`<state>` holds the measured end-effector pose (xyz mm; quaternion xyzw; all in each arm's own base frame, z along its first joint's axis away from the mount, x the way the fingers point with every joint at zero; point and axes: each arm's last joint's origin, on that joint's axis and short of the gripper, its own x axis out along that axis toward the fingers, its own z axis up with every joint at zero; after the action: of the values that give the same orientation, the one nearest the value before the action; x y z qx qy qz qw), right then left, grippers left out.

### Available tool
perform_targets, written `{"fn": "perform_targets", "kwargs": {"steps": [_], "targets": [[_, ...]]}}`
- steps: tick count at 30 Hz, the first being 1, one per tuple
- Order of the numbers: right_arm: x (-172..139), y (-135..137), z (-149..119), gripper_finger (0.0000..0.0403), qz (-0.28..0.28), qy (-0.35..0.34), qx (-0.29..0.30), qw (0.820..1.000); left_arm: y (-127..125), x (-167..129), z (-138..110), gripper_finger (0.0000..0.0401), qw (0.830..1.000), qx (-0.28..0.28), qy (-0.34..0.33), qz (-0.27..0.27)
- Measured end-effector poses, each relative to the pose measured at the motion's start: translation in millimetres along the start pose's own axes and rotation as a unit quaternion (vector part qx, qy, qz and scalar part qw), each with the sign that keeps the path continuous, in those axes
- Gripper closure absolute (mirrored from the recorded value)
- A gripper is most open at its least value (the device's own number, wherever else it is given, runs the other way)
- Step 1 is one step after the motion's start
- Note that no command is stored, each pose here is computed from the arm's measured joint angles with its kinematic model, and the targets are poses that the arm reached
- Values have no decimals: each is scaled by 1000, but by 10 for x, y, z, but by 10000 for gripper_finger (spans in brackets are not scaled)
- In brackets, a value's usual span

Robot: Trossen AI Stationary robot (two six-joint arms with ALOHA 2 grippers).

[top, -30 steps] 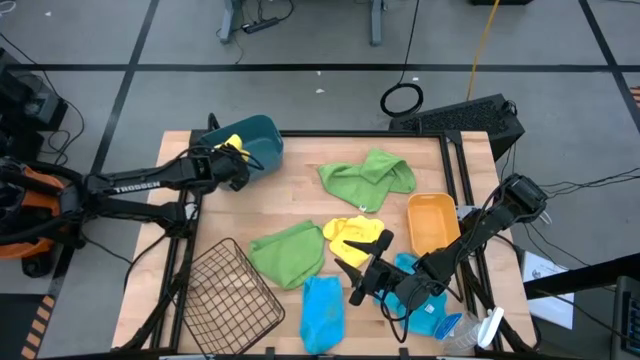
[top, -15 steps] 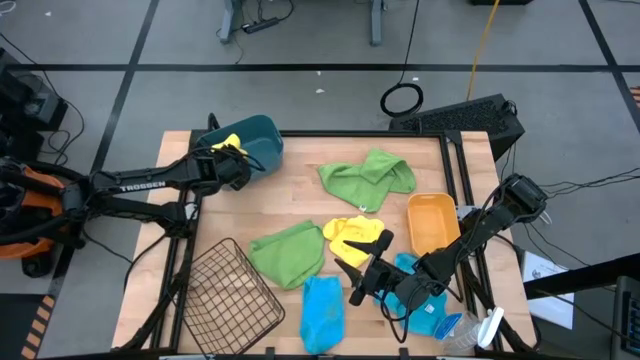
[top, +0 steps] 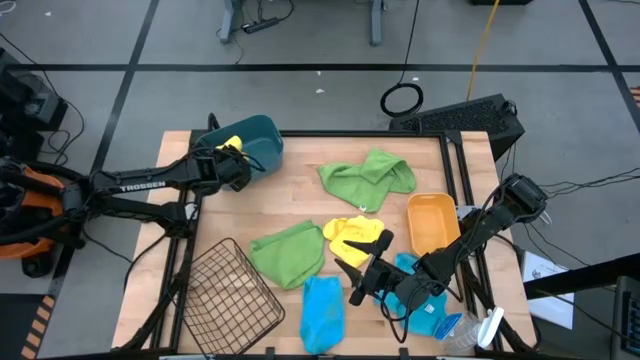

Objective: Sort microfiber towel by color & place in baskets
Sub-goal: Put upper left yellow towel into the green bin

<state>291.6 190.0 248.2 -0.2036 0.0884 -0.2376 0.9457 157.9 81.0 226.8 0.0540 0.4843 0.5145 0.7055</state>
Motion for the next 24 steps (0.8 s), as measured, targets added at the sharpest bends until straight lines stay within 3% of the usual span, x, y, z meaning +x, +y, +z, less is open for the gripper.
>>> {"fn": "perform_targets", "kwargs": {"steps": [14, 24], "targets": [[-2, 1, 0, 172, 0, 0, -1, 1000, 51, 69, -5, 172, 999, -18, 25, -24], [-2, 2, -3, 172, 1, 1, -2, 1000, 61, 76, -4, 154, 999, -19, 24, -16]]}}
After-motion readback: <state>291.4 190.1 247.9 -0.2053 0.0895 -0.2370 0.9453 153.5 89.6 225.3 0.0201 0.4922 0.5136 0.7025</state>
